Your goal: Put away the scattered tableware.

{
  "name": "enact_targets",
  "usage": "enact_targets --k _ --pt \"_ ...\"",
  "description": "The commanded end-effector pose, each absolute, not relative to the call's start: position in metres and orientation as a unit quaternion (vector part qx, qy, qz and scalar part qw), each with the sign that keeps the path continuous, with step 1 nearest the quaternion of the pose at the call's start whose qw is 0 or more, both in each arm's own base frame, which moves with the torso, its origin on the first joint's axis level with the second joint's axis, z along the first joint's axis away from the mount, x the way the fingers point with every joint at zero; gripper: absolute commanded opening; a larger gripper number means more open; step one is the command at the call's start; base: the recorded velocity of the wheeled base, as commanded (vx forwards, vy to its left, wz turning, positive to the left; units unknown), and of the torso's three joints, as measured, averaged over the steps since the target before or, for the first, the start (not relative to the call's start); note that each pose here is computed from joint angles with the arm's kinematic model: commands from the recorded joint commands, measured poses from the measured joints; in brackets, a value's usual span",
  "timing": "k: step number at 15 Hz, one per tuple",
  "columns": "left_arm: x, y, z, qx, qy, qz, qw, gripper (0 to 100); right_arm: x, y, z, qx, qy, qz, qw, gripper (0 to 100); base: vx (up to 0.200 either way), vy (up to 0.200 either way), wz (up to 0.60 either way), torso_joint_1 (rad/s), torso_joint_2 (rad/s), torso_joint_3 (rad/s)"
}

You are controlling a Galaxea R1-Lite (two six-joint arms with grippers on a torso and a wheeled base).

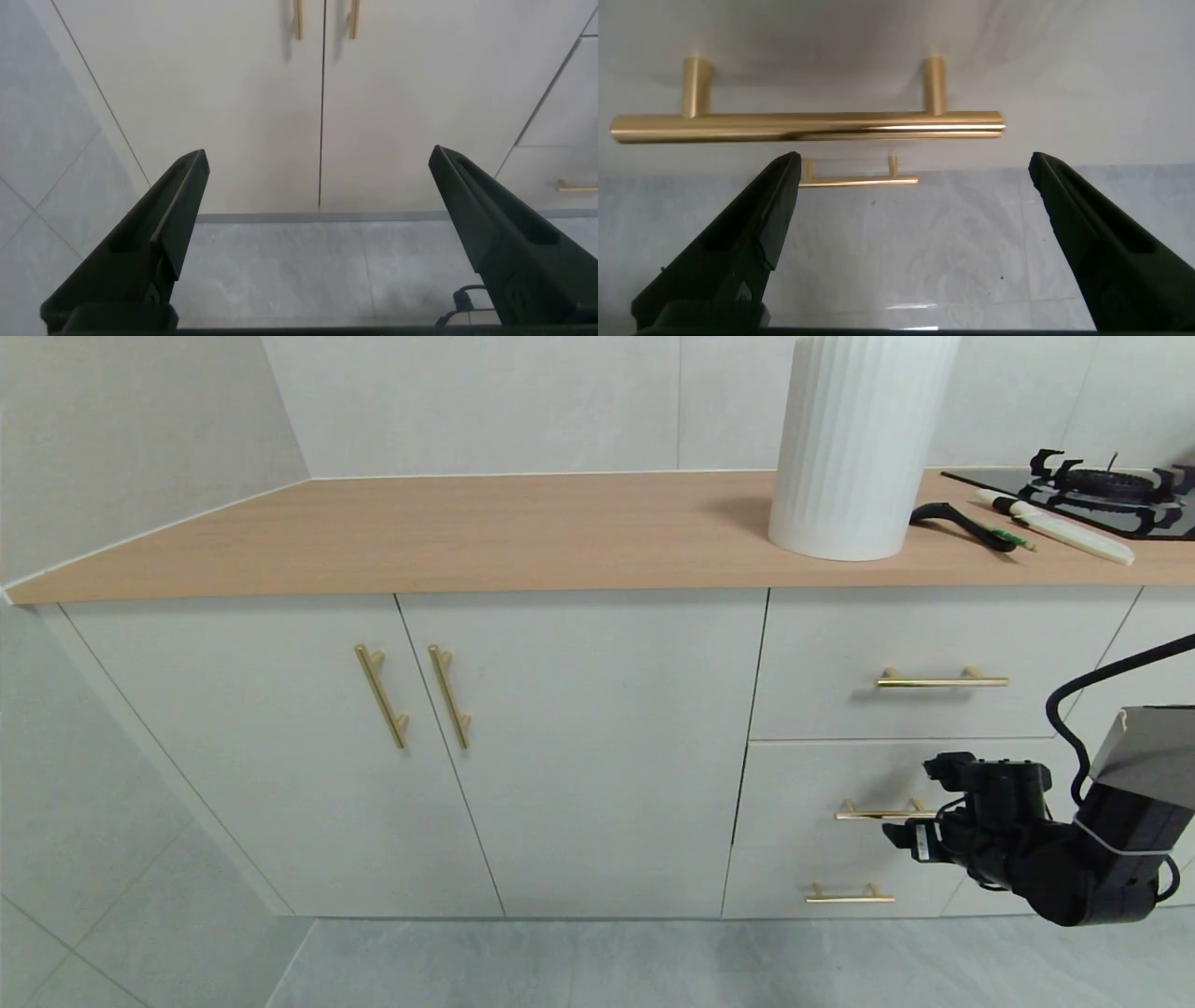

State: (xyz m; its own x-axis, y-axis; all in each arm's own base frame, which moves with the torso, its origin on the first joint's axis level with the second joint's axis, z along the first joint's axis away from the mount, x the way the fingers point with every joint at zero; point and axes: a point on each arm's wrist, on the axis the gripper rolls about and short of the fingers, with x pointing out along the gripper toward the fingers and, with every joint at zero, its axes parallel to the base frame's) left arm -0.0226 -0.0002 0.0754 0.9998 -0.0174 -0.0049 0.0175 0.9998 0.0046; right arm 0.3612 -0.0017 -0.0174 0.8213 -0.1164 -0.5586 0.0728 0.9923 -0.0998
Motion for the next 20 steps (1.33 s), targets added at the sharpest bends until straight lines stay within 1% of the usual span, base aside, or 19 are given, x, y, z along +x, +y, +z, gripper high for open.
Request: enact_targets --k 1,3,5,8,9,11,12,17,20 --pt "-0.022 0.000 0.075 0.002 0.003 -0.008 1.000 100 0.361 -0.002 -0.011 -0.036 0.285 -0.050 0.957 100 0.000 0.000 0.00 0.000 0.00 0.000" --pt "-0.022 0.000 0.075 0.002 0.003 -0.008 1.000 100 0.355 -0.002 0.014 -0.033 0.261 -0.048 0.964 100 0.000 0.000 0.00 0.000 0.00 0.000" --pt "-0.022 0.000 0.075 0.002 0.003 -0.008 1.000 100 0.355 -0.002 0.023 -0.031 0.247 -0.045 0.968 100 0.000 0.000 0.00 0.000 0.00 0.000" --pt "-0.022 0.000 0.075 0.002 0.003 -0.008 1.000 100 0.365 -0.001 0.020 -0.022 0.239 -0.010 0.971 100 0.000 0.000 0.00 0.000 0.00 0.000" --pt "-0.022 0.000 0.075 0.002 0.003 -0.008 1.000 100 0.369 -0.001 0.022 -0.021 0.233 -0.007 0.972 100 0.000 0.000 0.00 0.000 0.00 0.000" --pt "-0.022 0.000 0.075 0.002 0.003 -0.008 1.000 100 0.373 0.001 0.016 -0.021 0.236 0.001 0.972 100 0.000 0.000 0.00 0.000 0.00 0.000" --pt "-0.022 0.000 0.075 0.002 0.003 -0.008 1.000 100 0.374 0.003 0.016 -0.021 0.234 0.003 0.972 100 0.000 0.000 0.00 0.000 0.00 0.000" --pt "-0.022 0.000 0.075 0.002 0.003 -0.008 1.000 100 0.381 0.003 -0.006 -0.024 0.253 0.003 0.967 100 0.000 0.000 0.00 0.000 0.00 0.000" --pt "-0.022 0.000 0.075 0.002 0.003 -0.008 1.000 100 0.385 0.003 -0.013 -0.026 0.240 0.003 0.970 100 0.000 0.000 0.00 0.000 0.00 0.000"
